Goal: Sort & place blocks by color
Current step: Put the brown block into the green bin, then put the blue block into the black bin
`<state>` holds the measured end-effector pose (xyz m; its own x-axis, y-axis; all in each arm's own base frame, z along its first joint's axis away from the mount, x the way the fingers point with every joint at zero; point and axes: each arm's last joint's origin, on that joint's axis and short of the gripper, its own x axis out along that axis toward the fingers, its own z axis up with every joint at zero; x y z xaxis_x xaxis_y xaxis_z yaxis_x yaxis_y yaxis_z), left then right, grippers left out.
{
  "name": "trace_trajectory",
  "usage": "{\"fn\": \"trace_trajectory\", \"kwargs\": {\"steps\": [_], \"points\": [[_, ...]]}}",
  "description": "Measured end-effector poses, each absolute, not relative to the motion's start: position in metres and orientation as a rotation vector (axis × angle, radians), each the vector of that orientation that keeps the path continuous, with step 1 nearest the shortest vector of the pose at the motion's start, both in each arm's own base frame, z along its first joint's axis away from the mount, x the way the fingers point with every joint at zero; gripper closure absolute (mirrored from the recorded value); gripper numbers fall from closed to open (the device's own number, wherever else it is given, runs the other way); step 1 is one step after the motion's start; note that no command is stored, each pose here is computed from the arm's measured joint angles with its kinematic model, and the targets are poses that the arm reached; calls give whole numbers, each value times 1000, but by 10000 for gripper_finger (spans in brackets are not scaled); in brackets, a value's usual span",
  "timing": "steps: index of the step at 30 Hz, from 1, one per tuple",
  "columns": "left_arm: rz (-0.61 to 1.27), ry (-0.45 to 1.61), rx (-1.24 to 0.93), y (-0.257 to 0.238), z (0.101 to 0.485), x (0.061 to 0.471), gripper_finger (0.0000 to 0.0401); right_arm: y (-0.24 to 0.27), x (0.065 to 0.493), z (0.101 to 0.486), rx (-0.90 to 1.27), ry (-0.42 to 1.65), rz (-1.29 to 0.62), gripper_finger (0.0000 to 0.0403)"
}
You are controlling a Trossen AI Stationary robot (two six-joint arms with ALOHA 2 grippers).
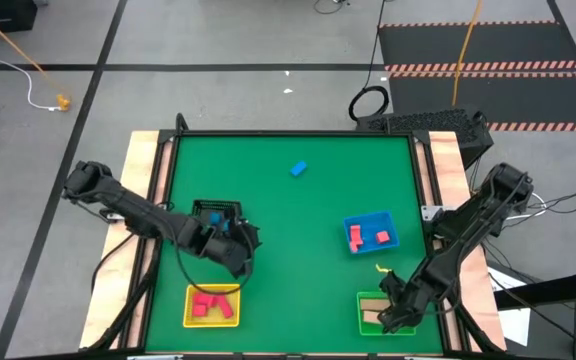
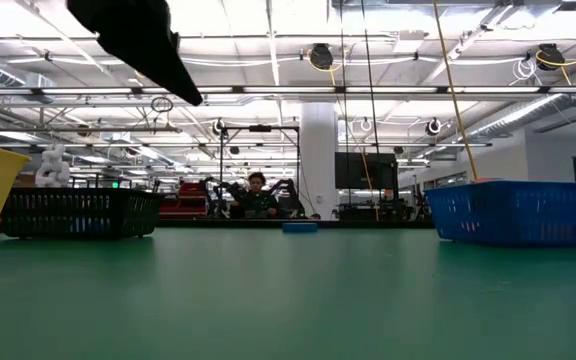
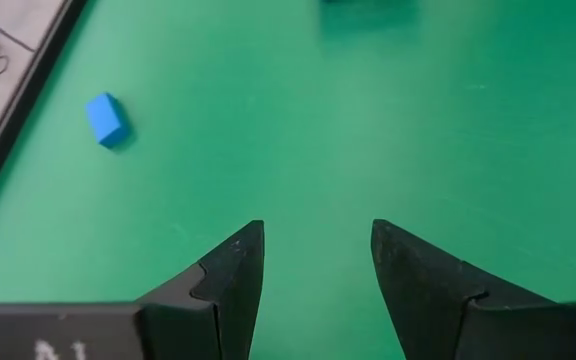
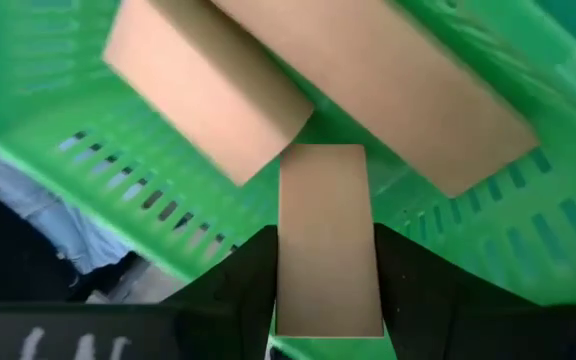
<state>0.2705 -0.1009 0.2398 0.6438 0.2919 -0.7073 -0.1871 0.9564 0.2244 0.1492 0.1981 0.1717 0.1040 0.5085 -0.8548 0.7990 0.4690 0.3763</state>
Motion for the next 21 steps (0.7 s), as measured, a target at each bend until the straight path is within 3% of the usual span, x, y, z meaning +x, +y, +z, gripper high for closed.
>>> {"fn": "trace_trajectory", "kwargs": {"steps": [5, 10, 21], "points": [[310, 818, 127, -87, 241, 277, 212, 194, 148, 183, 1197, 1506, -266, 259], [341, 822, 131, -75, 241, 281, 213, 187, 148, 195, 1211, 1316, -254, 255], [406, 782, 80, -55, 244, 289, 213, 180, 145, 207, 1182, 1232, -209, 203]]}}
